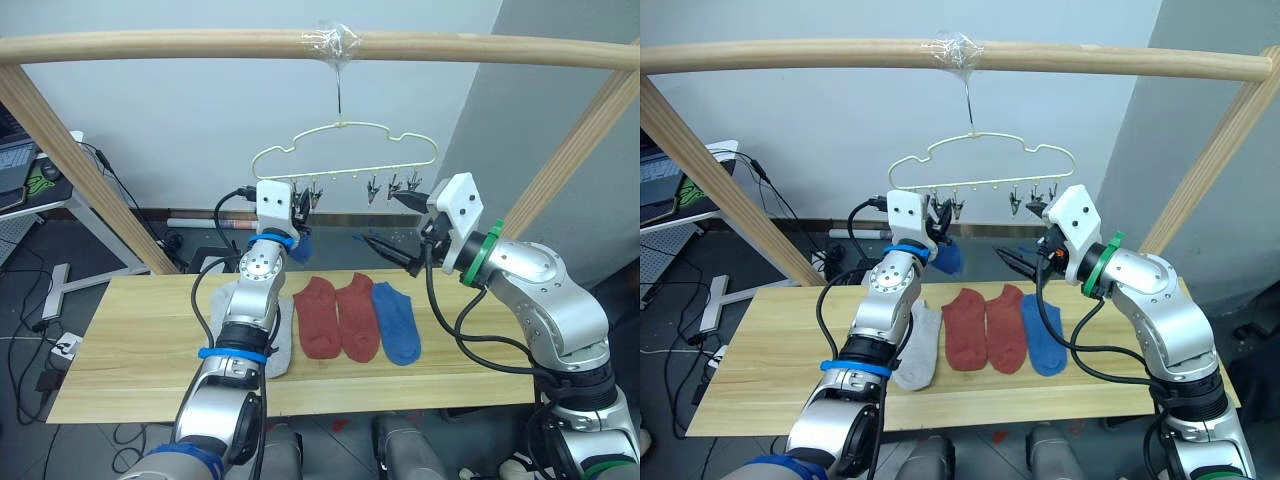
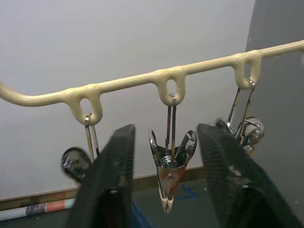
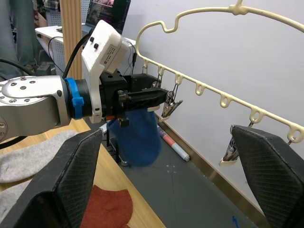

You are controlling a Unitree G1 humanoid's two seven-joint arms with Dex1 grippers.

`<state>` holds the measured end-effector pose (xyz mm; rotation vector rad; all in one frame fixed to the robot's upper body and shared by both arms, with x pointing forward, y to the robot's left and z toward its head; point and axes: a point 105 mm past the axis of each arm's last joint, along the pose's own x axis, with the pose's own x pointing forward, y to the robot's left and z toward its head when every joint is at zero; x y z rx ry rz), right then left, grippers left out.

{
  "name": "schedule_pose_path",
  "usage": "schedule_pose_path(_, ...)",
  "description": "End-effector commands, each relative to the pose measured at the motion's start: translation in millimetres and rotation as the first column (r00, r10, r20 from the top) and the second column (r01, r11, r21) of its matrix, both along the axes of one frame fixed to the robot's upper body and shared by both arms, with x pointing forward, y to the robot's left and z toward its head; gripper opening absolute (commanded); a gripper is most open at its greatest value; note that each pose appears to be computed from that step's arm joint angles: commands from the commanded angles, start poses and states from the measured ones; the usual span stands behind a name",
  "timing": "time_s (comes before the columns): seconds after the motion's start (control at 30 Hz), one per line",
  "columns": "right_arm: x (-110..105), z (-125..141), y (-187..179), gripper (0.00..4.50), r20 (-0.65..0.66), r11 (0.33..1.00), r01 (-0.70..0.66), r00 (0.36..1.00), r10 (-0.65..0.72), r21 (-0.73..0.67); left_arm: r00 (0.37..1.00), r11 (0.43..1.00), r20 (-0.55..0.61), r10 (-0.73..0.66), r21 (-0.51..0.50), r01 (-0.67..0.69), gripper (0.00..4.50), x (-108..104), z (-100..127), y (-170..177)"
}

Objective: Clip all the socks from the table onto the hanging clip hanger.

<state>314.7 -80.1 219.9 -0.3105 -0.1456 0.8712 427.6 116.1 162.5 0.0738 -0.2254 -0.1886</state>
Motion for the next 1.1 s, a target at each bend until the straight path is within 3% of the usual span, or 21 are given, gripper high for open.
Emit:
schedule_pose_path(0.03,-3.7,12.3,1.5,4.50,0.049,1.000,-0.012,0.999,0.012,0.004,0.997,1.000,0.071,-0.014,-0.003,0.015,0.68,-1.0,19.2,-4.4)
schedule_pose_path(0.13,-3.8,11.3,1.5,4.50,0.048,1.000,-0.013,0.999,0.013,0.000,0.997,1.000,0.070,-0.014,-0.001,0.014,0.14,-0.8,19.0,-4.1)
schedule_pose_path(0.37,-0.8,2.4,2.2,4.50,0.029,1.000,0.005,1.000,-0.004,-0.009,0.998,1.000,0.063,-0.012,0.014,0.011,0.13,-0.6,19.2,0.4)
schedule_pose_path(0.57,10.5,-51.3,-10.3,4.50,-0.101,0.988,0.112,0.987,-0.123,-0.105,0.999,0.998,0.041,-0.030,0.061,0.027,0.13,-2.7,18.1,4.7)
schedule_pose_path(0.63,18.4,-101.2,-21.3,4.50,-0.207,0.975,0.162,0.959,-0.192,-0.152,0.999,0.997,0.015,-0.050,0.056,0.049,0.13,-4.4,16.5,9.1)
schedule_pose_path(0.8,39.7,-176.1,-38.2,4.50,-0.283,0.935,0.223,0.911,-0.300,-0.276,0.999,0.999,-0.018,-0.026,0.033,0.027,0.13,-9.8,17.8,28.9)
schedule_pose_path(1.1,54.3,-225.6,-31.6,4.50,-0.340,0.917,0.161,0.894,-0.293,-0.366,0.999,0.999,-0.040,-0.015,0.036,0.016,0.13,-18.6,14.7,35.8)
